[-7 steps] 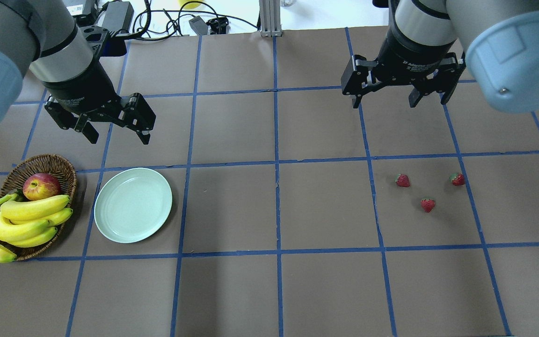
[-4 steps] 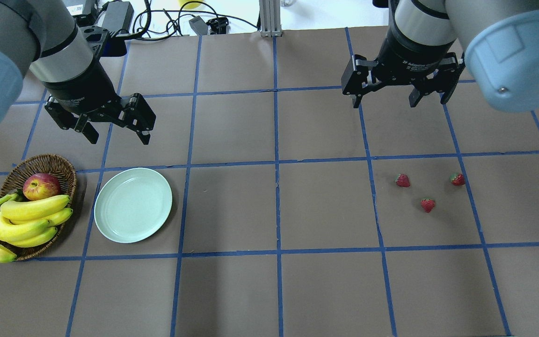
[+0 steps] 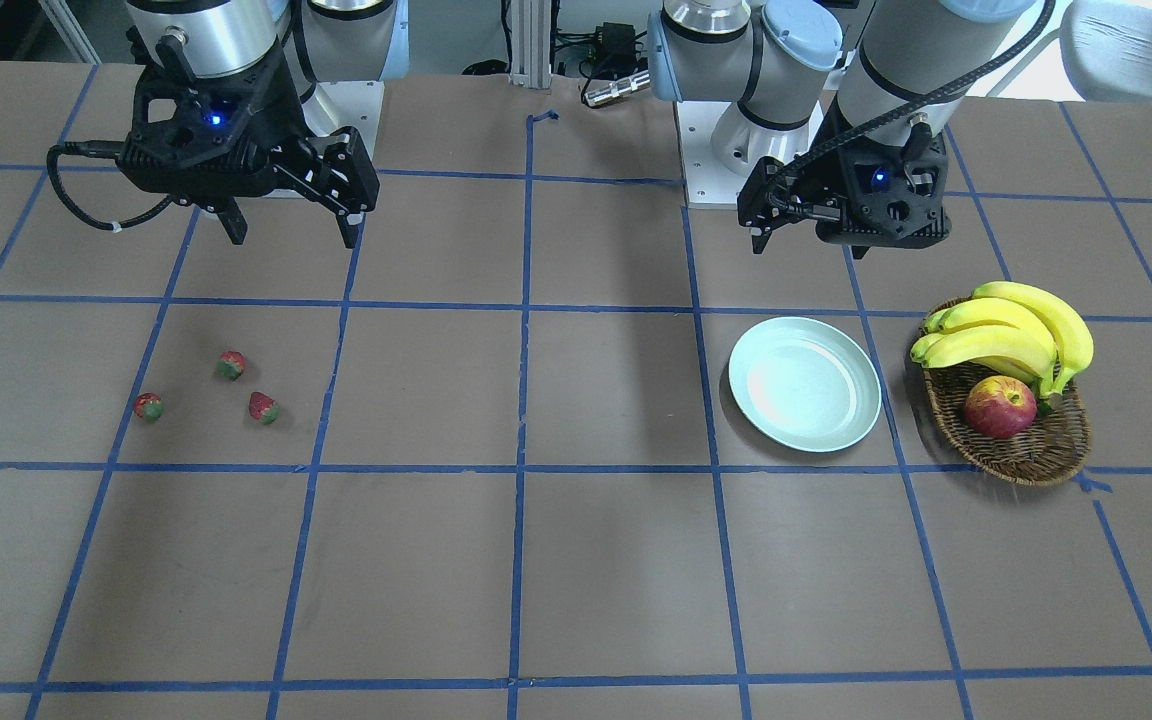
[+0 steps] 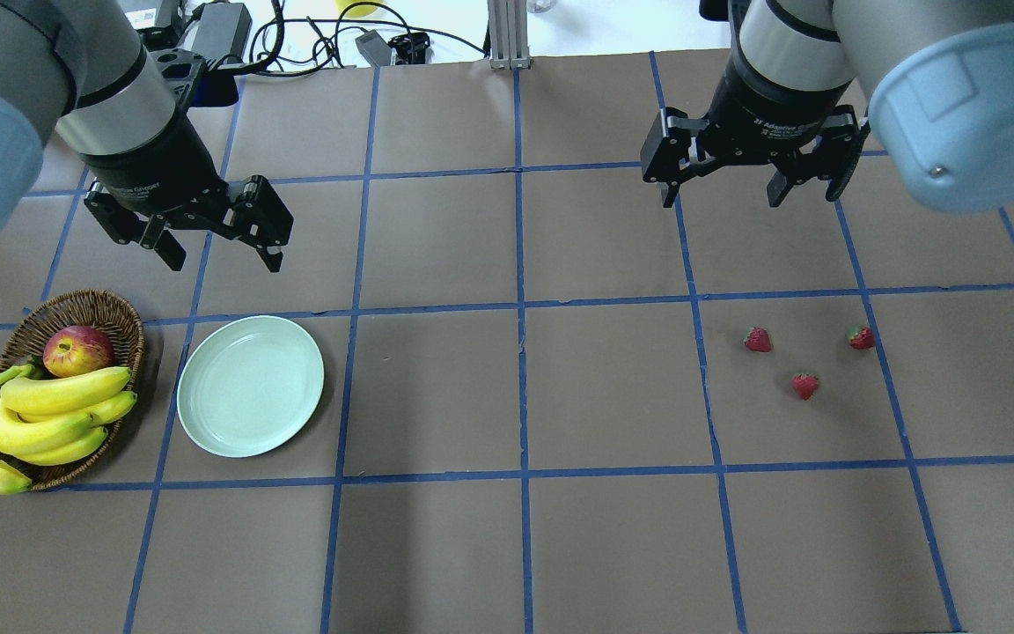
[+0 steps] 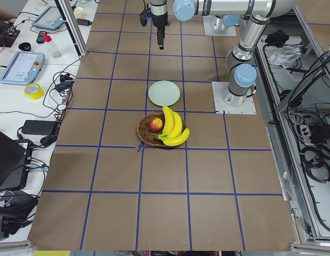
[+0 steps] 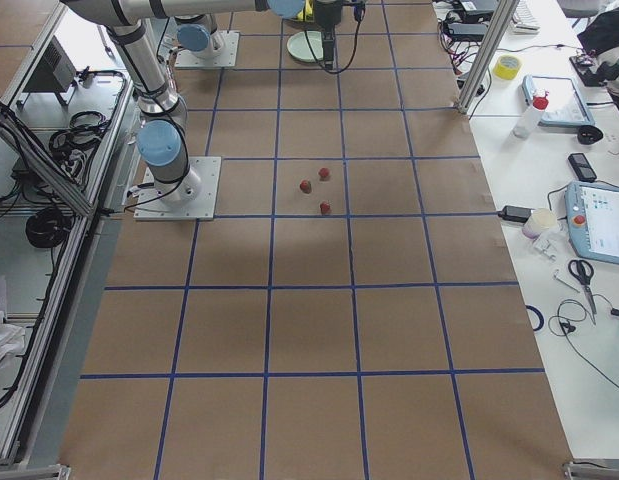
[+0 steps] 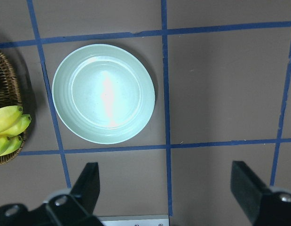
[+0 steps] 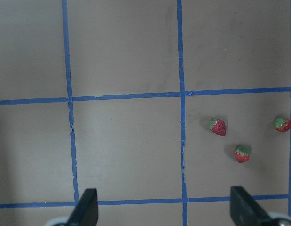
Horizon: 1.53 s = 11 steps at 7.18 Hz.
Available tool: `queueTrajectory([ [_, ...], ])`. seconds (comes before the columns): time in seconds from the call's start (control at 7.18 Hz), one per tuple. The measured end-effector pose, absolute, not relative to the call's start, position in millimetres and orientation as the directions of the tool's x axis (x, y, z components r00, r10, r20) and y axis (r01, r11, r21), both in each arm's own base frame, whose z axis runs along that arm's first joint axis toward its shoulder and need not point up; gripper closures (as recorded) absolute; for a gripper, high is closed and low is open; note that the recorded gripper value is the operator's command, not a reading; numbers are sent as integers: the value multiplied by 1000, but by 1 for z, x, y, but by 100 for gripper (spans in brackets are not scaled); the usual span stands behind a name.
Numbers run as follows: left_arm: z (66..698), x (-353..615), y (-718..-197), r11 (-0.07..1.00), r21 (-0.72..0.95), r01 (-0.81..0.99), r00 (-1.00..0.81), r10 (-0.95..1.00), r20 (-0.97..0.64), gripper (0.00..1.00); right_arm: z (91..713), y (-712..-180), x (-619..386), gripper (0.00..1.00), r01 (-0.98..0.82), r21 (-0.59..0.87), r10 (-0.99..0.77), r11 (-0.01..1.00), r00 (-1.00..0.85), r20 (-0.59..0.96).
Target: Collect all strawberries into plate
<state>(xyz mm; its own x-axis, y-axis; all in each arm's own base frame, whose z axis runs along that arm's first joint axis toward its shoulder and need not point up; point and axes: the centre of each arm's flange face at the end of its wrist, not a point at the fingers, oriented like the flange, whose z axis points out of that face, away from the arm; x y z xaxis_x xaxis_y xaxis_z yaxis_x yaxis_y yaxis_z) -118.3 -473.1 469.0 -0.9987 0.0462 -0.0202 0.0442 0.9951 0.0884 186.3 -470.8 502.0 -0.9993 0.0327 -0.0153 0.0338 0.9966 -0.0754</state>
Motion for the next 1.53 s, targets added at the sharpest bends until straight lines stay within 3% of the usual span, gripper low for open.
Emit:
queueTrajectory([
  [0.7, 468, -119, -473, 995, 90, 45, -999, 47, -17, 0, 468, -472, 182, 0, 30, -53, 29, 998, -1000, -9],
  [1.25, 468, -119, -473, 995, 92, 45, -999, 47, -16, 0, 296, -460, 128, 0, -12, -146, -14, 989, -1000, -17],
  [1.53, 467, -119, -473, 995, 92, 44, -999, 46, -15, 0, 241, -455, 77, 0, -13, -125, -15, 992, -1000, -14],
])
